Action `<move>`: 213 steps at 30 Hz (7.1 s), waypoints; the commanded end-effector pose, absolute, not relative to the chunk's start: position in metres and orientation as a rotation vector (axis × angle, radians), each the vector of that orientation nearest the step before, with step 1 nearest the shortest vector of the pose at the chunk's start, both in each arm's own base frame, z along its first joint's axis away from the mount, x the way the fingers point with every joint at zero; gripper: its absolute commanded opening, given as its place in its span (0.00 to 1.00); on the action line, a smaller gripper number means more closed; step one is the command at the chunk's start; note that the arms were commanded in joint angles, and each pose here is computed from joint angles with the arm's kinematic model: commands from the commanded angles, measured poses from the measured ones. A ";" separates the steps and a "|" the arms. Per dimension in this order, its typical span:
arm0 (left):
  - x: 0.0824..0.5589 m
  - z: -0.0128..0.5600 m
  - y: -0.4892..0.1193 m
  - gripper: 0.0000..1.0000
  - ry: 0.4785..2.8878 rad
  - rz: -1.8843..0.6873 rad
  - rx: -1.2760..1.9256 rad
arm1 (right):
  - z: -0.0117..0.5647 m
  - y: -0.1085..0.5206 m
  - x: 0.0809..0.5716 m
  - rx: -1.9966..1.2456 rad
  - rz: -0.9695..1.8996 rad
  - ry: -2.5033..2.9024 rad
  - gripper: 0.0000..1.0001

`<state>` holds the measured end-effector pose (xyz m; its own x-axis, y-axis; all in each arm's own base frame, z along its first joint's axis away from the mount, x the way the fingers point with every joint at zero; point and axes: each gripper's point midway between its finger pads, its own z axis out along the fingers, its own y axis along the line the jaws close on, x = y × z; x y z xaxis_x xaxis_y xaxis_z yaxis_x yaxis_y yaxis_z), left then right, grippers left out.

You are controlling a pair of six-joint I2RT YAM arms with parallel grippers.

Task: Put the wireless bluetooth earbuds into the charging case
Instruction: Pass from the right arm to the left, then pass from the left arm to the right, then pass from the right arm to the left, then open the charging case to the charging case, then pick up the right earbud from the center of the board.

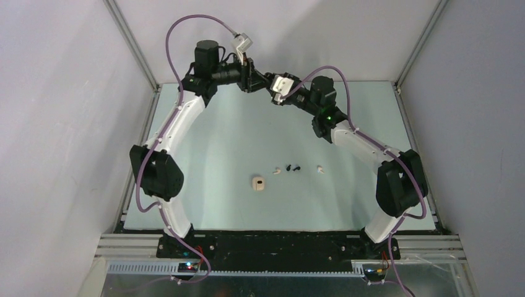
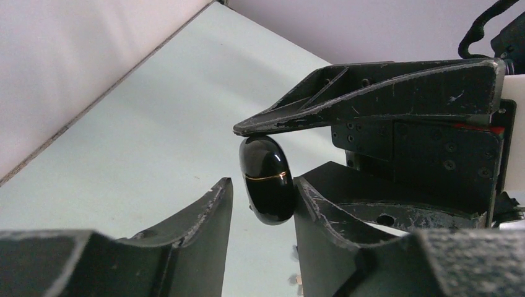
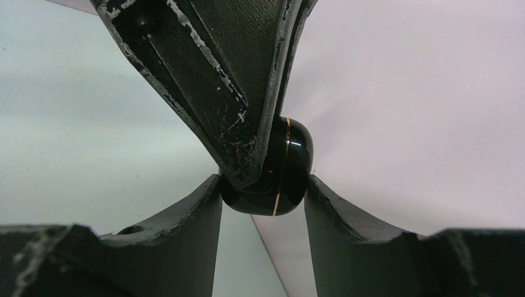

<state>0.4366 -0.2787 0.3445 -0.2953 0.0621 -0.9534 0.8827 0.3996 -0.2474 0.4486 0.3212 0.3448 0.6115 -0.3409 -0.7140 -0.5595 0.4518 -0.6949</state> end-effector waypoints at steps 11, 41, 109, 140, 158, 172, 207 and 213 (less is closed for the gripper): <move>0.408 0.363 -0.279 0.00 1.482 -1.038 1.008 | 0.363 0.306 0.420 -1.242 0.062 0.955 0.83; 0.277 0.326 -0.247 0.00 0.923 -0.720 1.478 | 0.374 0.322 0.302 -1.415 1.050 1.247 0.68; 0.300 0.322 -0.259 0.51 1.215 -0.983 1.211 | 0.350 0.328 0.286 -1.467 0.792 1.352 0.07; 0.296 0.321 -0.267 0.00 1.170 -1.050 1.266 | 0.346 0.329 0.299 -1.398 0.809 1.451 0.55; 0.298 0.322 -0.270 0.00 1.127 -1.074 1.302 | 0.366 0.309 0.346 -1.214 0.740 1.510 0.53; 0.303 0.321 -0.271 0.00 1.144 -1.109 1.290 | 0.383 0.298 0.338 -1.190 0.737 1.485 0.53; 0.309 0.373 -0.225 0.00 1.267 -1.130 0.737 | 0.128 0.217 0.294 -1.478 0.553 1.813 0.37; 0.296 0.353 -0.223 0.00 1.314 -1.150 0.736 | 0.105 0.227 0.308 -1.579 0.517 1.725 0.36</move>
<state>0.3037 -0.2278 0.3431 -0.1564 -0.1992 -0.9674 0.9287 0.3038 -0.2127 0.2789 0.2109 0.1017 -0.1608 -0.6817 -0.7137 -0.9683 0.2488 -0.0195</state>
